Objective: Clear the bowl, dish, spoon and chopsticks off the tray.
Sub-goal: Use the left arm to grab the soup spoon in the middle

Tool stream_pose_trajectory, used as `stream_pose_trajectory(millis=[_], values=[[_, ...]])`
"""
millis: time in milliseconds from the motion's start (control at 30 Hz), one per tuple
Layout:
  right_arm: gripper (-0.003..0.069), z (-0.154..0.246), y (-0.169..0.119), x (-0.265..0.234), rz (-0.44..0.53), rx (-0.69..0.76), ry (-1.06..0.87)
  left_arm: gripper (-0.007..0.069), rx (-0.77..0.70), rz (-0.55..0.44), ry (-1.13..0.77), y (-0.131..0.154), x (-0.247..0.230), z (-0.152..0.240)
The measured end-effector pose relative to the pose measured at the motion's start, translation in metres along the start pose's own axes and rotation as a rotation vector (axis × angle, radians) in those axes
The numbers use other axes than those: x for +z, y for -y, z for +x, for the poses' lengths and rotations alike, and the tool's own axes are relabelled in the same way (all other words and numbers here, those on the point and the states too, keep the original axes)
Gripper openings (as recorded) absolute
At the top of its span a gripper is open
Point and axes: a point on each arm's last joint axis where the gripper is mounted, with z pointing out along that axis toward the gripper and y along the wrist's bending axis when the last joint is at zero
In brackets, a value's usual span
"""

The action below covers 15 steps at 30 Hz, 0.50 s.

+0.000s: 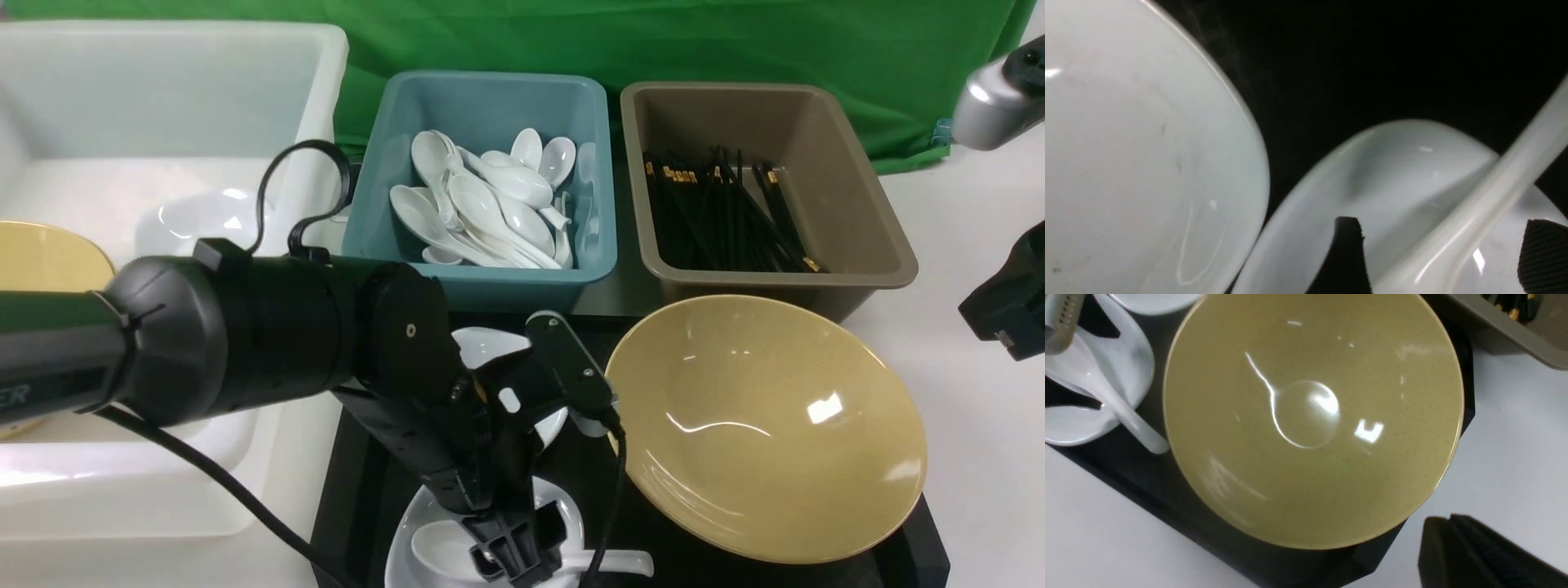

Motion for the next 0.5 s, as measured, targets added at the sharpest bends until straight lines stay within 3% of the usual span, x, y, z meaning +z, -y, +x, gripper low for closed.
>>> stream_pose_trajectory(millis=[200, 500], values=[[-0.0008, 0.000, 0.000, 0.000, 0.001, 0.000, 0.004, 0.0526, -0.001, 0.019, -0.021, 0.003, 0.012, 0.000], [-0.0008, -0.002, 0.000, 0.000, 0.004, 0.000, 0.018, 0.0401, -0.001, 0.037, -0.053, 0.001, 0.029, 0.004]])
